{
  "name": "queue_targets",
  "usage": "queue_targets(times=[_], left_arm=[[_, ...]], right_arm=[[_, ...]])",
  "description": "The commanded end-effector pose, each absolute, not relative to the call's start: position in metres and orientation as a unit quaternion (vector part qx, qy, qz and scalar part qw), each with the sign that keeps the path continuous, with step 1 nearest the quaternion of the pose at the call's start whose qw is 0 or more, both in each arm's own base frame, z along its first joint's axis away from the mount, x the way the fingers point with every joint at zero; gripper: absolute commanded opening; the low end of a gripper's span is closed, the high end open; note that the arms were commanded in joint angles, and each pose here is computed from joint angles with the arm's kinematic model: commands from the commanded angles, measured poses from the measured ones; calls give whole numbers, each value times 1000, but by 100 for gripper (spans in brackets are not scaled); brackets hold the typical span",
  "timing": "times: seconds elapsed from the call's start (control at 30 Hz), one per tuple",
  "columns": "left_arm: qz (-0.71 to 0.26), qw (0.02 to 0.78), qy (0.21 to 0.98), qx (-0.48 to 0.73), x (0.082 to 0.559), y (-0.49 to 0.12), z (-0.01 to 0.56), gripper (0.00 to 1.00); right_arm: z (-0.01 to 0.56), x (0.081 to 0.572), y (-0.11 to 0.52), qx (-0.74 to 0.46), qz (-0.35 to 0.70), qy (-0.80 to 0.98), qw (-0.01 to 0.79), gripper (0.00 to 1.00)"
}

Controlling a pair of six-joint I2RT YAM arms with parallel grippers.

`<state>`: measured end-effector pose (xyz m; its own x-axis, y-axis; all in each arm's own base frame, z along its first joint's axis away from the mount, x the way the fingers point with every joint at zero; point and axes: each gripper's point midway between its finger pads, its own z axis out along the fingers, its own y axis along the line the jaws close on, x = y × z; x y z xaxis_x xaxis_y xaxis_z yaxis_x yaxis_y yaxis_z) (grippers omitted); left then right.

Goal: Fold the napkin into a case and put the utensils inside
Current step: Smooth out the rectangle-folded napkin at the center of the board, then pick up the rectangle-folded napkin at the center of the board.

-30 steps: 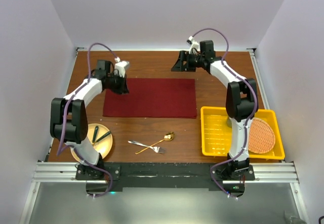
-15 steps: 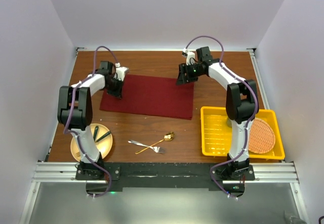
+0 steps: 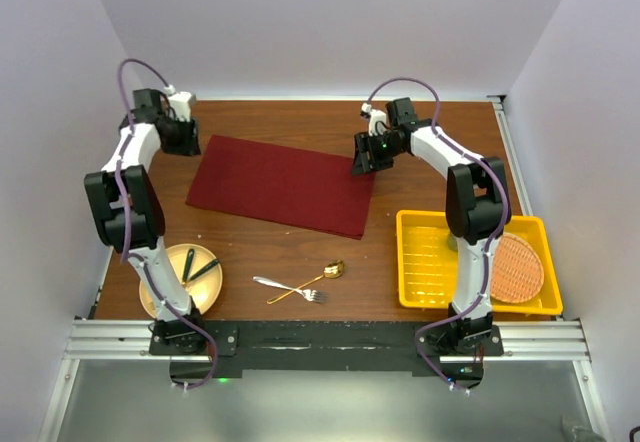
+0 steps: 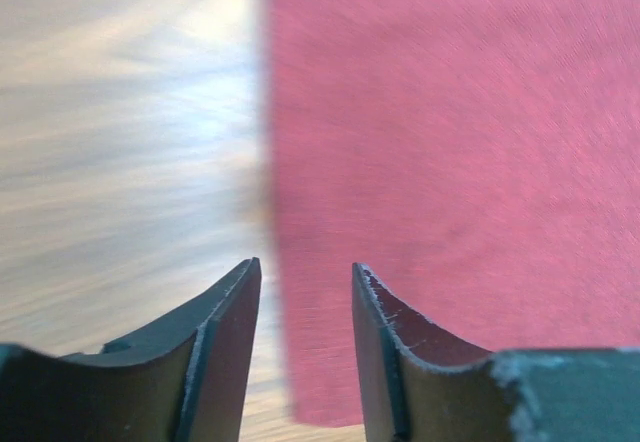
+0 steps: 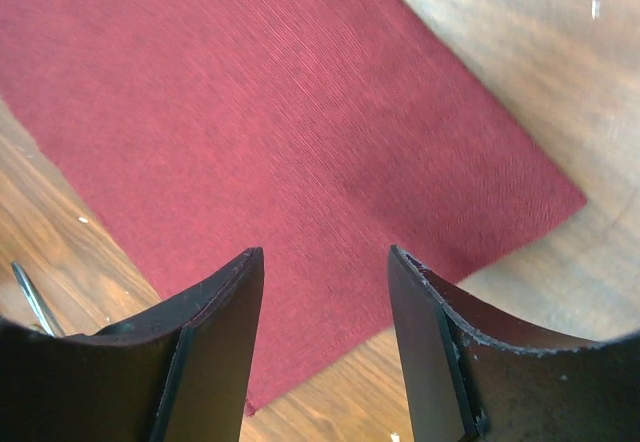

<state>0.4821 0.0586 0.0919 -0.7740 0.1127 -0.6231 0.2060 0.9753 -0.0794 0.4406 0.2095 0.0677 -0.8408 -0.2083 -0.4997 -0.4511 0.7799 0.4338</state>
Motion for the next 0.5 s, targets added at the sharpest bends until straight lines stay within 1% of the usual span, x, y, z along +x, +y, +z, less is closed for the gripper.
queue_targets(times=[0.0, 0.1, 0.27, 0.47], left_arm=[[-89, 334, 935, 82, 494, 62, 100, 48], [-101, 333, 934, 82, 496, 58, 91, 48], [-105, 312, 941, 80, 491, 57, 68, 49], [-69, 298, 947, 100, 487, 56, 48, 49]], right_arm=[[83, 427, 199, -156, 256, 930, 214, 57], [80, 422, 190, -133, 247, 938, 204, 58], [69, 417, 178, -105, 233, 950, 181, 64], [50, 406, 174, -87, 226, 958, 154, 64]])
